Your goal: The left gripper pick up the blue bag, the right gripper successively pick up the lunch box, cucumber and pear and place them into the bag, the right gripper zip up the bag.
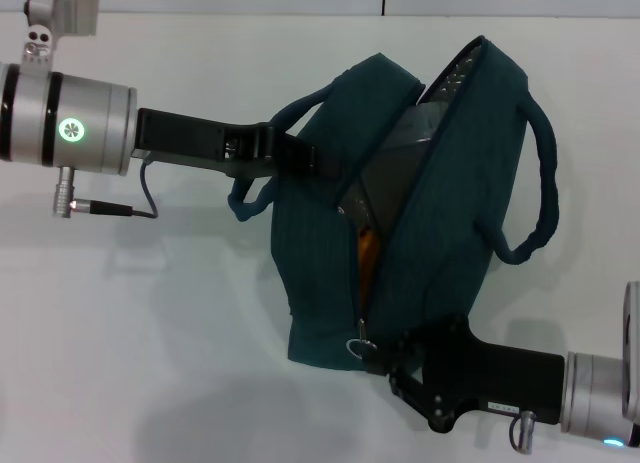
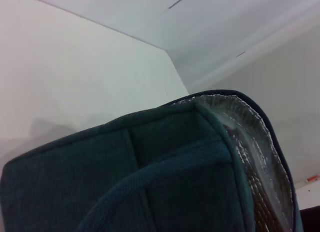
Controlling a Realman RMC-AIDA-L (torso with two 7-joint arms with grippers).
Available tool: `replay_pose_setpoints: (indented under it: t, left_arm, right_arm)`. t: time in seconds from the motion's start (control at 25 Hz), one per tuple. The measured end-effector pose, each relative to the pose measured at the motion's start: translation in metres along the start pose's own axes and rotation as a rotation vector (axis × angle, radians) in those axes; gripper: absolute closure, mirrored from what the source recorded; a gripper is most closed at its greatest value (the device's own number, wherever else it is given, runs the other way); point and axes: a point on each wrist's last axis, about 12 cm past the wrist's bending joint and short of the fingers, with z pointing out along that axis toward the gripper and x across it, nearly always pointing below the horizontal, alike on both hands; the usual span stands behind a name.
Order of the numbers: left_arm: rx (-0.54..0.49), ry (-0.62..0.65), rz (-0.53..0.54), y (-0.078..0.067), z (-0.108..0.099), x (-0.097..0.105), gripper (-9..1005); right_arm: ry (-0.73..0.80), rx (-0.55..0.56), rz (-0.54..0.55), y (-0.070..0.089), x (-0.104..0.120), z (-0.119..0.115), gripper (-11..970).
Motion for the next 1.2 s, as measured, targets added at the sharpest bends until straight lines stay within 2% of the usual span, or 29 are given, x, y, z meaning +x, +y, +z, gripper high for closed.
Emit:
replay_pose_setpoints:
  t: [0.24,0.44,1.2]
  left_arm:
    - [0.0,-0.001,-0.001,0.0003,-0.0004,0.0004,950]
    - [-0.003,-0.002,-0.001,0.001,-0.0016,0.001,950]
    - [-0.005,-0.005,0.0,0.0019,-0.0028,0.0018,950]
  right_arm:
    - [-0.007,0.02,0.009,-0.0019,-0.0004,-0.0002,834]
    - [-0.008,0.031,0.012,-0.0035,-0.0008,0.0,953]
    - [-0.041,-0.002,0.012,0.0041,-0.0005,-0.0043,948]
